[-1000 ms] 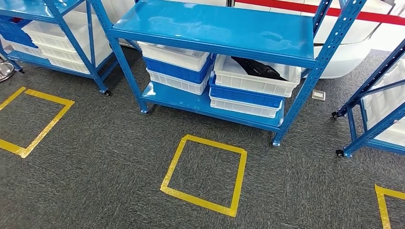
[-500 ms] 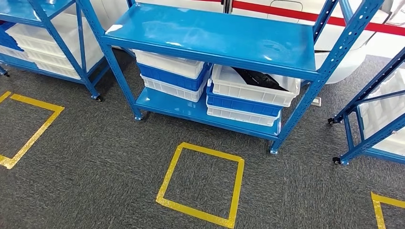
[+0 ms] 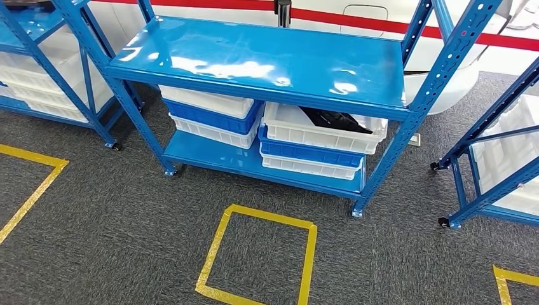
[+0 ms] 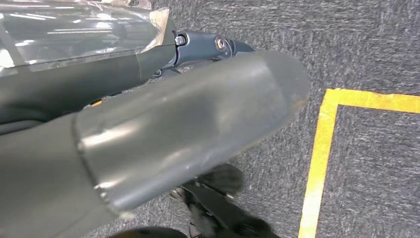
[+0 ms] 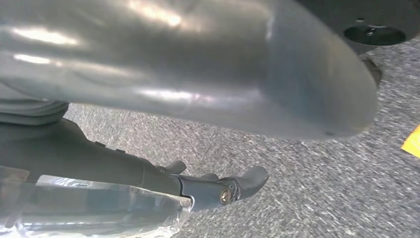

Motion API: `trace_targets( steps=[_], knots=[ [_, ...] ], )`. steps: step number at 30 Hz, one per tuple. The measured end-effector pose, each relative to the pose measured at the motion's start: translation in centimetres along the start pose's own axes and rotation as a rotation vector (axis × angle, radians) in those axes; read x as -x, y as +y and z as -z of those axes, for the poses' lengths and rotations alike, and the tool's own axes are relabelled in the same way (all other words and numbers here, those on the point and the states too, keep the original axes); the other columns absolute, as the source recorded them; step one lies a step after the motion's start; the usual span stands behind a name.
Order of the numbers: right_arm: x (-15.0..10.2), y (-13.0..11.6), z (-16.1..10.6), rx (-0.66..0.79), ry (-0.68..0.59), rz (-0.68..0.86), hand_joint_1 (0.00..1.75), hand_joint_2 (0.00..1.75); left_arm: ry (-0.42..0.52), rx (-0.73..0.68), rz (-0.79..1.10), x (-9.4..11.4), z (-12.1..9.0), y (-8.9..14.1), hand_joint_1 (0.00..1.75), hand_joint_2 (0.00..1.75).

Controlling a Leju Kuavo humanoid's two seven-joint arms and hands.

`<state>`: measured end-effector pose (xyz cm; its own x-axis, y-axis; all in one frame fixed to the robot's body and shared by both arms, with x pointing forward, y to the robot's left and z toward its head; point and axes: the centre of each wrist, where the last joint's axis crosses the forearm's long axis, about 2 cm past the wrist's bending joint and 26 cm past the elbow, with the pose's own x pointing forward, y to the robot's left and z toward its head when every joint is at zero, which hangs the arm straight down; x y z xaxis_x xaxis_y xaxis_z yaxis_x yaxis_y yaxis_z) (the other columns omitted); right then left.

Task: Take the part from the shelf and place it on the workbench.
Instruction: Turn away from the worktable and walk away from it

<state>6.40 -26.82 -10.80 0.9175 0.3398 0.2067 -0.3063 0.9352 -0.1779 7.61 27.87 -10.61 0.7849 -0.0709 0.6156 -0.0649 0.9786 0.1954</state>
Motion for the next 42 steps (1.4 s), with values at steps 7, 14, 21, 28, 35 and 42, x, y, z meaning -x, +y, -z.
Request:
trace_targets(
  steps=[7, 14, 21, 28, 35, 42],
  knots=[
    [0.01, 0.18, -0.03, -0.004, 0.0, -0.004, 0.0, 0.0, 0.002, -0.002, 0.002, 0.23, -0.1, 0.1, 0.0, 0.0],
    [-0.28, 0.06, 0.0, -0.002, -0.007, -0.006, 0.0, 0.0, -0.002, -0.004, 0.001, 0.14, -0.06, 0.07, 0.0, 0.0],
    [0.27, 0.23, -0.06, -0.005, 0.002, -0.009, 0.0, 0.0, -0.002, -0.004, 0.001, 0.19, -0.09, 0.07, 0.0, 0.0],
    [-0.01, 0.13, -0.02, -0.002, -0.005, -0.009, 0.0, 0.0, -0.015, -0.018, 0.005, -0.26, 0.16, 0.1, 0.0, 0.0],
    [-0.09, 0.23, -0.04, -0.003, -0.009, -0.014, 0.0, 0.0, -0.015, -0.031, 0.01, -0.36, 0.19, 0.06, 0.0, 0.0],
    [-0.34, 0.23, -0.02, -0.003, -0.016, -0.015, 0.0, 0.0, -0.009, -0.036, 0.012, -0.2, 0.1, 0.04, 0.0, 0.0]
  ],
)
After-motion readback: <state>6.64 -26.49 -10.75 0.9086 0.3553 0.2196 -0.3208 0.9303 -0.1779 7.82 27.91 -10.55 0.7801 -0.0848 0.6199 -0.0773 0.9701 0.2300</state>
